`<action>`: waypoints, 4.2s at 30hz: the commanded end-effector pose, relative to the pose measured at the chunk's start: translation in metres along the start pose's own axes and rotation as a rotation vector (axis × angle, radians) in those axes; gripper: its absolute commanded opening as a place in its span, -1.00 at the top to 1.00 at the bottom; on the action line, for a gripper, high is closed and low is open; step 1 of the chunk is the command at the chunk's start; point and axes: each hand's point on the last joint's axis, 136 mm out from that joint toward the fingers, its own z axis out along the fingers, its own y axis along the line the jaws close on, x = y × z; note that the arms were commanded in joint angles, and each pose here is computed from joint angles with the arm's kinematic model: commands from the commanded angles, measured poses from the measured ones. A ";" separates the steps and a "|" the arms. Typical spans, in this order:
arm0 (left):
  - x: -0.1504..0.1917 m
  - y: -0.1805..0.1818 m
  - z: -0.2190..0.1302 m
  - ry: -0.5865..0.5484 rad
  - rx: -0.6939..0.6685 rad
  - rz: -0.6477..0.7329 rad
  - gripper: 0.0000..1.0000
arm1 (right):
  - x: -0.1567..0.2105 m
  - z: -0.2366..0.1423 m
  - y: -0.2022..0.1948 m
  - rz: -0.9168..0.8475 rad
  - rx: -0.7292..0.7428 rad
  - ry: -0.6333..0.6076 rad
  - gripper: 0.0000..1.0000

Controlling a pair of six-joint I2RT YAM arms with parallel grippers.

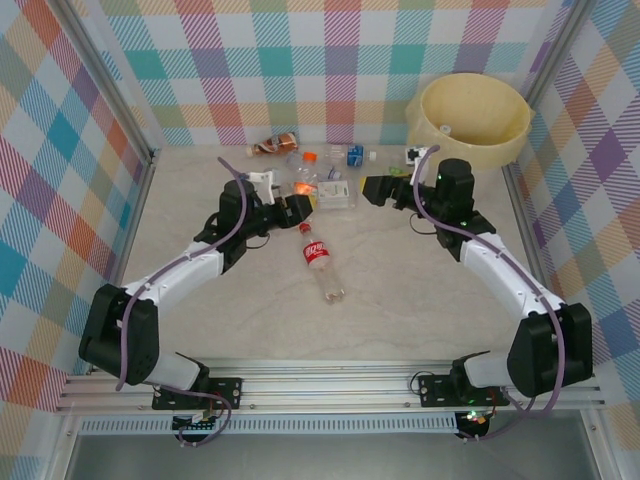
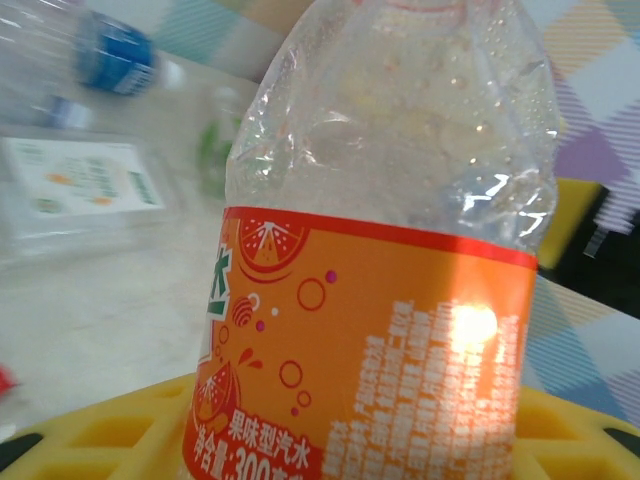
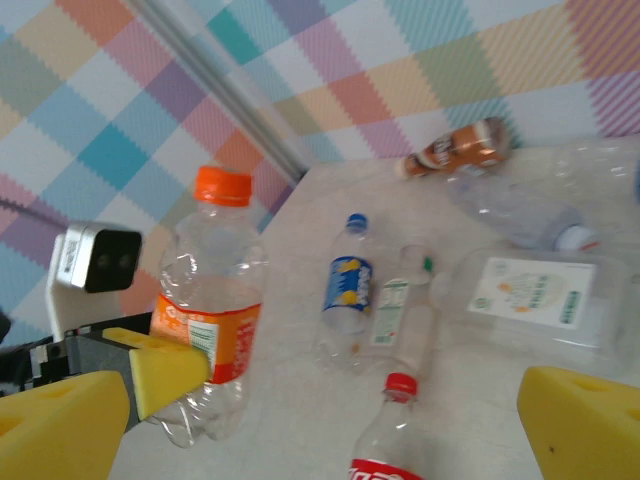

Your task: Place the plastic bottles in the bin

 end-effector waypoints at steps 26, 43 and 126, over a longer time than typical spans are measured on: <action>0.011 -0.121 0.013 0.124 0.510 0.122 0.20 | -0.010 0.036 0.075 0.047 -0.319 0.090 -0.53; 0.014 -0.098 0.028 0.142 0.384 0.056 -0.79 | -0.013 0.028 0.057 -0.038 -0.164 0.063 0.03; 0.013 0.105 -0.048 -0.143 -0.526 -0.232 -1.00 | -0.252 -0.082 -0.276 -0.261 1.248 -0.338 -0.76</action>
